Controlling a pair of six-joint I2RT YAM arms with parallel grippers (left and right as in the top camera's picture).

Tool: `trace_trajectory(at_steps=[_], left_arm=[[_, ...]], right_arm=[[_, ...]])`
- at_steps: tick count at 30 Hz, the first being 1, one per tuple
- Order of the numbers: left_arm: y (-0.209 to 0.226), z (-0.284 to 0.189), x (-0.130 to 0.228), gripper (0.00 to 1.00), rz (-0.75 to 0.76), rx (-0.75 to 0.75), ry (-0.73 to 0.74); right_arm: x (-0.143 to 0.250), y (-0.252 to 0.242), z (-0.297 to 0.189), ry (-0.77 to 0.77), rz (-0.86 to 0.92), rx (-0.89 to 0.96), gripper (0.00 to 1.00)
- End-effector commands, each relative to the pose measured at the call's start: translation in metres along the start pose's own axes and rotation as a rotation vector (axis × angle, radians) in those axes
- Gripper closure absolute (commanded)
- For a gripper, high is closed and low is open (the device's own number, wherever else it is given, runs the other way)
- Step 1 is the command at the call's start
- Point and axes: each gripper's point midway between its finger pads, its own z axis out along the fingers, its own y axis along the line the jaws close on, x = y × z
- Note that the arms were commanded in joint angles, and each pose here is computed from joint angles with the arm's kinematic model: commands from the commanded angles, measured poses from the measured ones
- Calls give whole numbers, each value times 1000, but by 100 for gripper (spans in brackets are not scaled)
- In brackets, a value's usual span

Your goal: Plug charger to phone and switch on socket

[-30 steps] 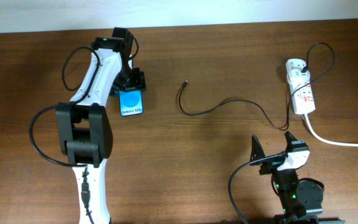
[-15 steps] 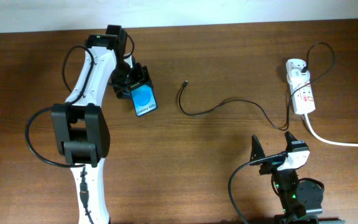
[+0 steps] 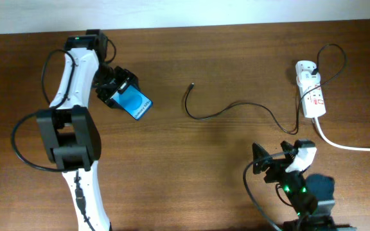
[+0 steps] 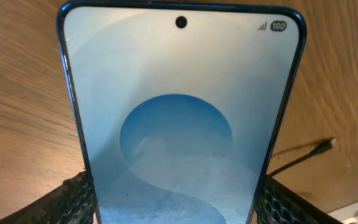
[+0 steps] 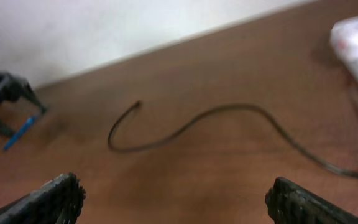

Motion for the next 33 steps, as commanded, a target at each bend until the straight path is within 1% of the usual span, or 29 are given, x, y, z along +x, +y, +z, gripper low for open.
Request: trace_trajectory(at_steps=[1,3,5,7,10,12,18,20,22,27,29,32,33], left_arm=[[-6,-26,-3,100,-49,56,-38],[-6,-26,-3,100,-50,56,-38],[-3,-25,0,100,-102,45,-25],[-2,-25,2,100,-120,37,-17],[-3,-25,4,100,-125,45,-4],[-6,-25,7,100,-124,61,12],[-6,-25,8,100,-126,62,21],[-10,-26,13,100,-126,84,48],[-14,-27,17,100,-125,109,76],[-25,-31,38,100,-139,175,192],[-32,-35,52,100,-142,219,271],[-43,-43,65,100,-50,304,341],[-45,-46,71,100,-48,326,378]], right_arm=[[-30,27,1,85,30,-70,2],[-37,34,11,202,65,-69,2],[-41,42,22,322,98,-81,2],[-45,52,31,436,144,-111,2],[-57,71,50,535,199,-200,2],[-63,80,60,546,213,-257,2],[-64,84,80,539,216,-321,0],[-64,83,82,543,241,-312,7],[-62,81,84,549,248,-304,7],[-57,68,89,559,296,-217,8],[-53,59,90,565,313,-160,7],[-53,56,90,560,310,-143,6],[-54,55,91,558,309,-138,4]])
